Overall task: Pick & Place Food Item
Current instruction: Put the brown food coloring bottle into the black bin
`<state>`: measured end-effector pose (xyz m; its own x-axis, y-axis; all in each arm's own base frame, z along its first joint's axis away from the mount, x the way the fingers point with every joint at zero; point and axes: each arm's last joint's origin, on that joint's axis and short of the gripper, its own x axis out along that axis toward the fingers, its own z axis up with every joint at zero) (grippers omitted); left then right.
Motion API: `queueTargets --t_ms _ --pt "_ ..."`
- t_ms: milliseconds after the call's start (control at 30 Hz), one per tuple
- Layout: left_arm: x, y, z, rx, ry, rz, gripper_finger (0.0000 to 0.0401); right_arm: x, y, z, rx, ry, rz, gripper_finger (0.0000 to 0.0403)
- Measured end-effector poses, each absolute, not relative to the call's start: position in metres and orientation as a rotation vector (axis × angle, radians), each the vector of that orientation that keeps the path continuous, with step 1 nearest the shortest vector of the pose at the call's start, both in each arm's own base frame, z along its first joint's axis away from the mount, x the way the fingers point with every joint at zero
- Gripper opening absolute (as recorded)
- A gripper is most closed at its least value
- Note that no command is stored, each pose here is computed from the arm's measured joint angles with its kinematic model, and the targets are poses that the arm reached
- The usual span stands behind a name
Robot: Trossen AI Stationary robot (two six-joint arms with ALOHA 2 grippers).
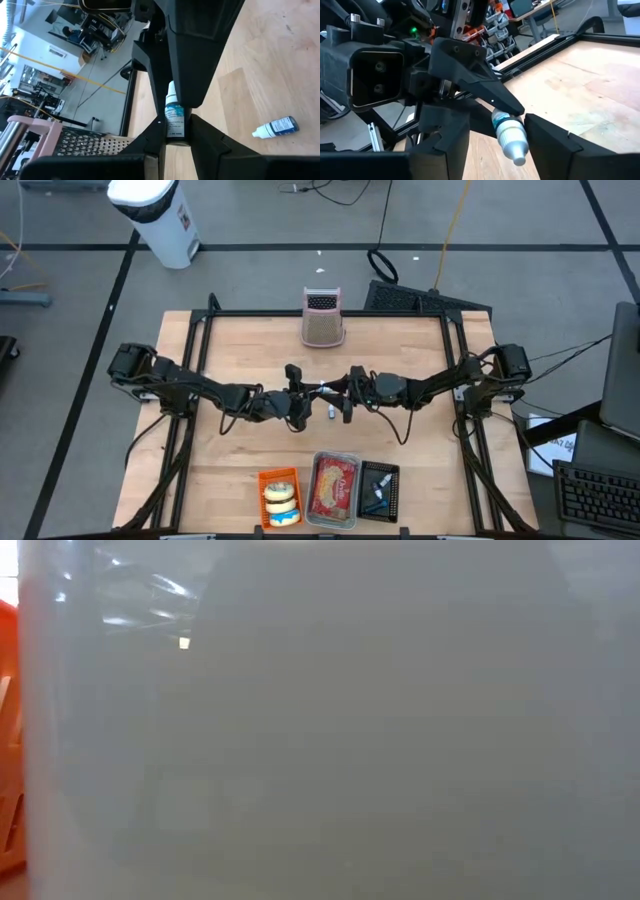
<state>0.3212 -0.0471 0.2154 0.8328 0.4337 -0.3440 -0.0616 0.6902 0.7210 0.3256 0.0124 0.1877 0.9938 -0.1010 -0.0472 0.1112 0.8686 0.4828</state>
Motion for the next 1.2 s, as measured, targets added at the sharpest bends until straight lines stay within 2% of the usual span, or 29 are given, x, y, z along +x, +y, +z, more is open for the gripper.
queueTargets --t_ms 833,933,1200 --pt "0.321 -0.049 0.215 0.708 0.515 0.306 0.0071 0.326 0.010 0.186 0.502 0.040 -0.123 0.0061" --pt "0.320 -0.051 0.216 0.678 0.507 0.324 0.0092 0.326 0.008 0.186 0.501 0.038 -0.125 0.0061" --pt "0.317 -0.064 0.219 0.667 0.480 0.416 0.0190 0.326 0.008 0.186 0.470 0.044 -0.126 0.0060"
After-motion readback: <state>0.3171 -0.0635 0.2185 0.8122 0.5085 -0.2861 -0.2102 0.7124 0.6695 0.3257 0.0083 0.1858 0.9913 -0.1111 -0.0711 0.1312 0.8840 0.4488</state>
